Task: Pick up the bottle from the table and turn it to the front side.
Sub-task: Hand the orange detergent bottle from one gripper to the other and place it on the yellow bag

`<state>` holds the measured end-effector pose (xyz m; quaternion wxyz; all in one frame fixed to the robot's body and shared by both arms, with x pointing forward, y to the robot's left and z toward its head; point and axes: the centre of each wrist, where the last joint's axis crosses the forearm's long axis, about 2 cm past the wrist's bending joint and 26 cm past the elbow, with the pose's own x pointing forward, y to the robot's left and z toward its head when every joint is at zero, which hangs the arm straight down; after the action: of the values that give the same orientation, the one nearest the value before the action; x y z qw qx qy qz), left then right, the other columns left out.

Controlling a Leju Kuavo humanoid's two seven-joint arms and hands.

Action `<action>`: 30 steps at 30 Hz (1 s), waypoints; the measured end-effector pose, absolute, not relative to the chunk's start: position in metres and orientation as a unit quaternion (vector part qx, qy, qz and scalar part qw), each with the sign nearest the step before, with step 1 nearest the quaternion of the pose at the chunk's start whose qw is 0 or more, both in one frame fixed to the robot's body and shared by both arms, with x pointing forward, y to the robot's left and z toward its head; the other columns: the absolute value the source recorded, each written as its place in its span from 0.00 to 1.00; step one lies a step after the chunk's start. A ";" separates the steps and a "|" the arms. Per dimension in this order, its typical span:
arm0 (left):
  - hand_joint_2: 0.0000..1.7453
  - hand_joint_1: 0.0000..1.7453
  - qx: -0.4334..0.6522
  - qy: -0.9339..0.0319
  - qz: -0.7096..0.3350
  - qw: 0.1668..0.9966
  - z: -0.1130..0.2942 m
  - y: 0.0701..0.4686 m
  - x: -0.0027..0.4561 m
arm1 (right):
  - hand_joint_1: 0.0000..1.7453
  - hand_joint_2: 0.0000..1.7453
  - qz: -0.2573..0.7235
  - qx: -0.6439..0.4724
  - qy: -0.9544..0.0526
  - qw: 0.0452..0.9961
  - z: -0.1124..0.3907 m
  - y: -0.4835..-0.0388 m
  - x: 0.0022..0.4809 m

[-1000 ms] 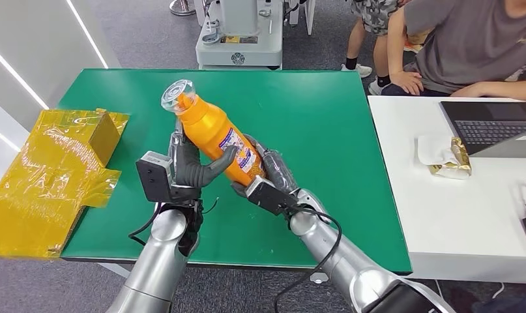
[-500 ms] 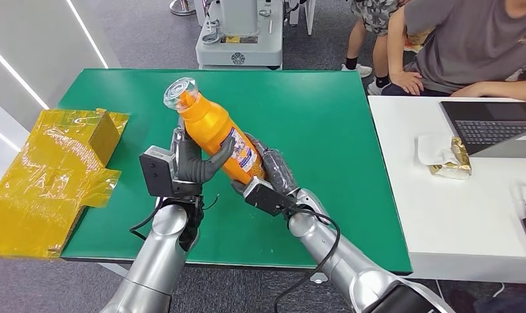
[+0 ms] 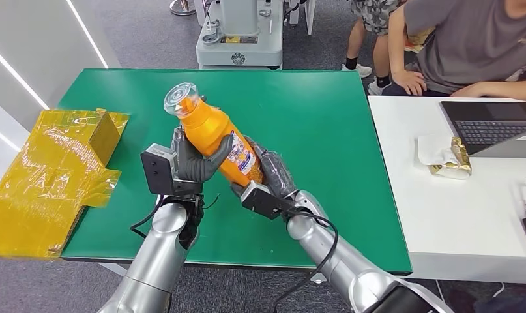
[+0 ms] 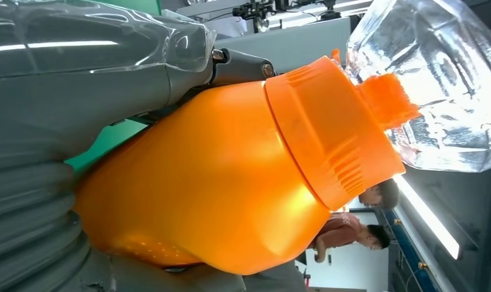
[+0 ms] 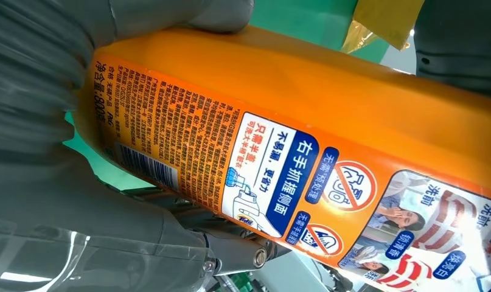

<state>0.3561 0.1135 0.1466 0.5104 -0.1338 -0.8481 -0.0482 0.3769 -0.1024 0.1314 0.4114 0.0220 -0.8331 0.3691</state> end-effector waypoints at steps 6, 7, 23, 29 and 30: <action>1.00 1.00 -0.136 -0.846 -0.049 0.513 0.145 0.113 0.356 | 0.00 1.00 0.369 0.012 -0.836 0.407 0.130 -0.102 0.376; 1.00 1.00 -0.136 -0.845 -0.050 0.514 0.145 0.113 0.356 | 0.00 1.00 0.368 0.007 -0.837 0.404 0.130 -0.102 0.375; 1.00 1.00 -0.116 -0.837 -0.051 0.533 0.136 0.120 0.352 | 0.00 1.00 0.259 -0.048 -0.891 0.369 0.139 -0.089 0.350; 1.00 1.00 -0.088 -0.834 -0.054 0.543 0.125 0.127 0.345 | 0.00 1.00 0.181 -0.051 -0.922 0.340 0.147 -0.093 0.319; 1.00 1.00 -0.082 -0.835 -0.054 0.542 0.124 0.129 0.344 | 0.00 1.00 0.166 -0.051 -0.926 0.334 0.148 -0.094 0.312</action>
<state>0.3445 0.1290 0.1242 0.5420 -0.0820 -0.8346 -0.0543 0.3123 -0.0940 0.1479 0.3344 -0.0508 -0.9262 0.1665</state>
